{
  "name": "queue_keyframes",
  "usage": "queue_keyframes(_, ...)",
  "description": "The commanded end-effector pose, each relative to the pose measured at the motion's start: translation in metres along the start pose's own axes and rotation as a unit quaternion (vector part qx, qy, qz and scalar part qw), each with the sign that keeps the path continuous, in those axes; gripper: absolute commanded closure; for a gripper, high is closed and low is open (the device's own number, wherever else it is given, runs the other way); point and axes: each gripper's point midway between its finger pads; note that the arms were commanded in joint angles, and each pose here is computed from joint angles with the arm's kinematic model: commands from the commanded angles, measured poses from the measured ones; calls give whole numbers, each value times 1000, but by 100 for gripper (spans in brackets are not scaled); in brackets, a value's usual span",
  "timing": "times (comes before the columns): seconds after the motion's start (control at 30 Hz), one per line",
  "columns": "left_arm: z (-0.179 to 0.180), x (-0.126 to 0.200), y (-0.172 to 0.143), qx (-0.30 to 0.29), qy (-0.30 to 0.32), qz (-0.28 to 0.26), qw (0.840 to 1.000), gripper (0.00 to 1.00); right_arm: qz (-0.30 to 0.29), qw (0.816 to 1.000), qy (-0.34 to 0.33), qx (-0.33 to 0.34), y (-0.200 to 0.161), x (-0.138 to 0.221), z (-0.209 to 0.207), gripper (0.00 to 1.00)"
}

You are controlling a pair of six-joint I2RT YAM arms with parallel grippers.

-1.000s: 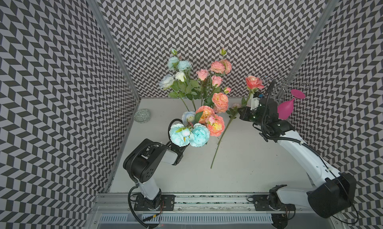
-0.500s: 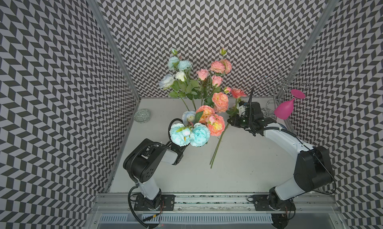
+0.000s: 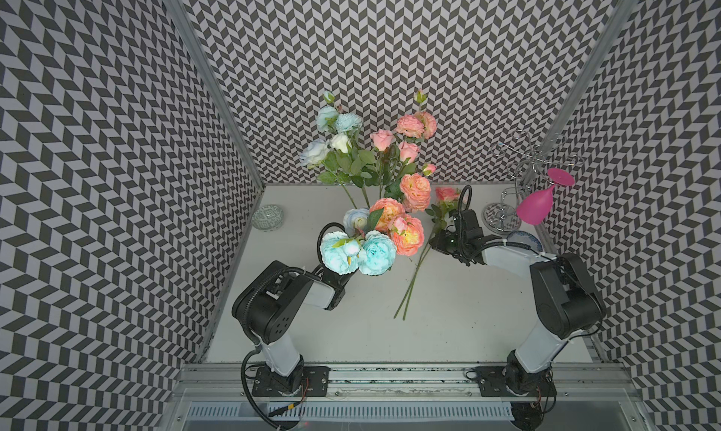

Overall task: Pick out pink flowers from the vase
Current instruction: Place the flower at the center of the board.

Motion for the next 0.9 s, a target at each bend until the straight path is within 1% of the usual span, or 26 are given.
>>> queue_keyframes(0.0, -14, 4, -44, 25, -23, 78, 996, 100, -67, 998, 10, 1, 27, 3, 6, 90)
queue_keyframes(0.1, -13, 5, -41, 22, -22, 75, 997, 100, -82, 997, 6, 7, 32, 8, 7, 80)
queue_keyframes(0.17, -13, 5, -40, 22, -22, 74, 997, 100, -89, 996, 6, 11, 34, 11, 9, 70)
queue_keyframes(0.27, -15, 5, -40, 24, -25, 73, 997, 100, -99, 995, 13, 15, 37, 21, 15, 62)
queue_keyframes(0.33, -16, 5, -40, 25, -27, 71, 997, 100, -109, 993, 34, 26, 38, 33, 27, 61)
queue_keyframes(0.4, -16, 5, -39, 25, -27, 71, 997, 100, -124, 988, 73, 51, 35, 52, 46, 61)
queue_keyframes(0.5, -16, 5, -38, 25, -29, 69, 997, 100, -148, 972, 152, 103, 21, 90, 80, 62)
queue_keyframes(0.6, -17, 5, -40, 25, -30, 71, 997, 100, -158, 946, 230, 164, -6, 122, 108, 63)
queue_keyframes(0.67, -18, 5, -41, 26, -31, 73, 997, 100, -163, 928, 268, 202, -24, 138, 125, 63)
queue_keyframes(0.77, -19, 4, -42, 29, -32, 73, 996, 100, -154, 907, 303, 250, -46, 148, 151, 64)
queue_keyframes(0.87, -21, 4, -42, 30, -35, 73, 996, 100, -129, 891, 329, 285, -65, 147, 174, 65)
Point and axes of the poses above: each gripper's point midway between its finger pads, its own x axis back along the fingers, its own z axis along the line the jaws close on, y = z × x, and after that the axes turned 13 degrees about -x, right-handed
